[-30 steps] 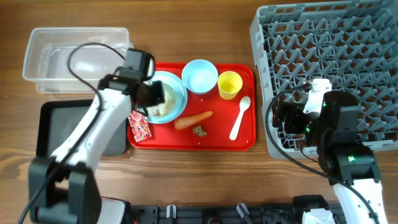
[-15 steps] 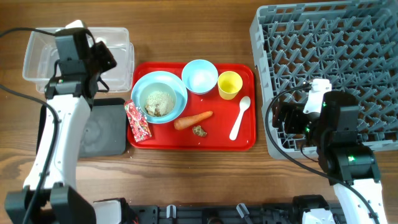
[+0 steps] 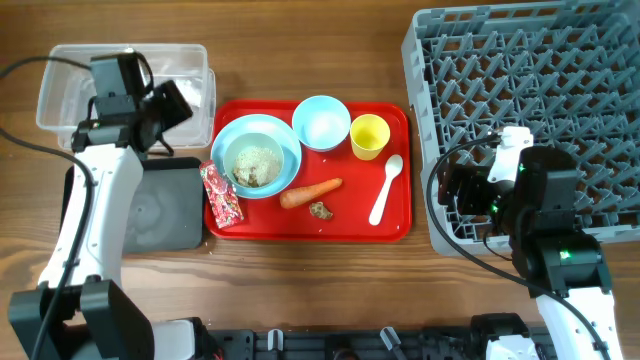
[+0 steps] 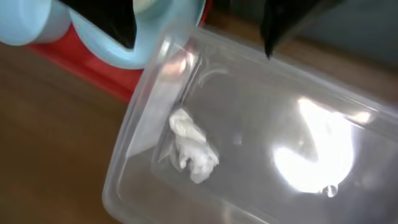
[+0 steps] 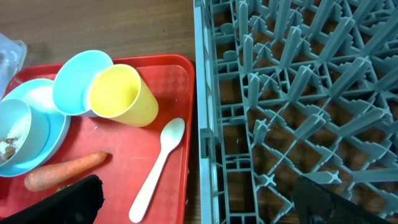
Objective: Sort waste into correct bins and load items into the dishwasher rack
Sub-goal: 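Carry the tissue with the left gripper and drop it into the clear bin, then grasp the red snack wrapper on the tray with the left gripper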
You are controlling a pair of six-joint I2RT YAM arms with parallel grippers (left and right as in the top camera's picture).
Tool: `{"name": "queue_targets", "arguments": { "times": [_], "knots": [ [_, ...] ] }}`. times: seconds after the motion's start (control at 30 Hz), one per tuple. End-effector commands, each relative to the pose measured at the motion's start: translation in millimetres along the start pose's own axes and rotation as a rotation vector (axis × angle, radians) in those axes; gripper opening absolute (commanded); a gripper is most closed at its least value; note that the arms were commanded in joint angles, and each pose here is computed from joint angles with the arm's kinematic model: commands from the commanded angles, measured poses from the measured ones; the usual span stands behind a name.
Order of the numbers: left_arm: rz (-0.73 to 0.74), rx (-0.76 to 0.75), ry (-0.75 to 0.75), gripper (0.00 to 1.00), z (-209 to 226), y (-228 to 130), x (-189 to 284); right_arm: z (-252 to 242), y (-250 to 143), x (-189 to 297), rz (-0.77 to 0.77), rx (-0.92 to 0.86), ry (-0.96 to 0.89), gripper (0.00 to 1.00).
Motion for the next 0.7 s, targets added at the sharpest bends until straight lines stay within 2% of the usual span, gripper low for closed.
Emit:
{"name": "queue_targets", "arguments": {
  "times": [0.0, 0.17, 0.27, 0.5, 0.67],
  "knots": [
    [0.164, 0.073, -0.065, 0.66, -5.8, -29.0, 11.3, 2.9, 10.1, 6.9, -0.036, 0.016, -0.001, 1.00],
    [0.408, 0.105, -0.069, 0.75, -4.6, -71.7, 23.5, 2.9, 10.1, 6.8, -0.035, 0.016, -0.001, 1.00],
    [0.457, 0.109, -0.057, 0.76, -2.8, -80.7, 26.3, 2.9, 10.0, 6.9, -0.035, 0.016, -0.001, 1.00],
    [0.533, 0.116, -0.068, 0.71, -2.2, -107.4, 15.7, 2.8, 9.9, 6.9, -0.035, 0.016, -0.002, 1.00],
    [0.591, 0.069, -0.080, 0.71, -12.7, -132.7, 7.9, 2.8, 9.9, 6.8, -0.034, 0.016, -0.002, 1.00]
  ]
}}
Point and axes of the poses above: each gripper's point midway between its finger pads, its own x axis back along the fingers, its own z axis along the line the jaws close on, y = z × x, the point moved 6 cm from there along x, back along the fingers, and after that the axes turned 10 degrees about -x, right-handed, at the moved point
